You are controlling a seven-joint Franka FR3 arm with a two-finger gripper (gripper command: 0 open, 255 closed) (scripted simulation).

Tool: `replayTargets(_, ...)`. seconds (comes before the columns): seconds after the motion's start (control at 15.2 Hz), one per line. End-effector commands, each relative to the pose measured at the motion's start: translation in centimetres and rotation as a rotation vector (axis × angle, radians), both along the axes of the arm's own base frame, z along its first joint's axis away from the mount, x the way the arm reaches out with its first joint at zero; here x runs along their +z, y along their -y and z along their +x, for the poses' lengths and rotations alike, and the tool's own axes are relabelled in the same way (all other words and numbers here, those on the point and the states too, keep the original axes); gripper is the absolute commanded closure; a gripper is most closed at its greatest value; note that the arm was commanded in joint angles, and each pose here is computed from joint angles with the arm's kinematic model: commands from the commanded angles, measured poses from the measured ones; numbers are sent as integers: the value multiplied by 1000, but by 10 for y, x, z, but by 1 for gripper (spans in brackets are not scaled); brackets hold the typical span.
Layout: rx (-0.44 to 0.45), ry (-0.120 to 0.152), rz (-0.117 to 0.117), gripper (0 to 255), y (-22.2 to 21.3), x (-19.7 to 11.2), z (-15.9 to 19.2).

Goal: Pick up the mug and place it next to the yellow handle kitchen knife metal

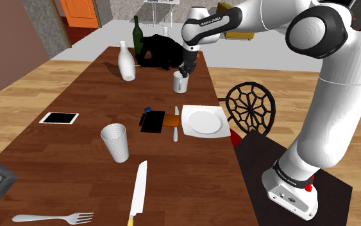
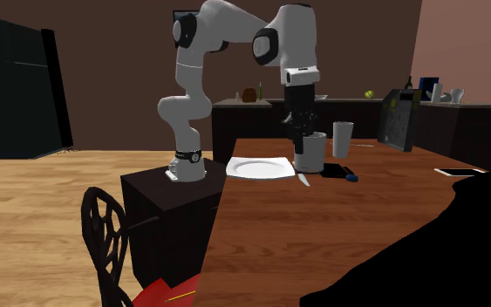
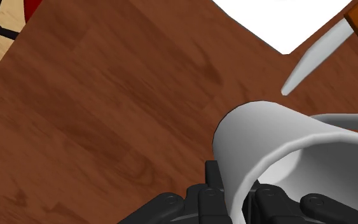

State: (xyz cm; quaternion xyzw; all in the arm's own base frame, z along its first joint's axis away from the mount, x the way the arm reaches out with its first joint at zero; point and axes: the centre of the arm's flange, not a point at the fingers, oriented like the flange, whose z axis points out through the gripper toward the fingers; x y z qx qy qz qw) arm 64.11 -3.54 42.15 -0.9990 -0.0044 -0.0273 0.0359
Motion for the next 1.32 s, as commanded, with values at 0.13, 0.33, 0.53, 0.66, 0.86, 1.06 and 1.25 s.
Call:
replayTargets(0.13, 0, 0, 0, 255, 1, 22, 0)
replayTargets(0.33, 0, 0, 0, 255, 1, 38, 0)
replayTargets(0.53, 0, 0, 0, 255, 1, 54, 0)
replayTargets(0.66, 0, 0, 0, 255, 1, 65, 0)
replayTargets(0.86, 0, 0, 0, 255, 1, 80, 0)
replayTargets(1.06, 0, 0, 0, 255, 1, 96, 0)
replayTargets(1.25, 0, 0, 0, 255, -20, 100, -17)
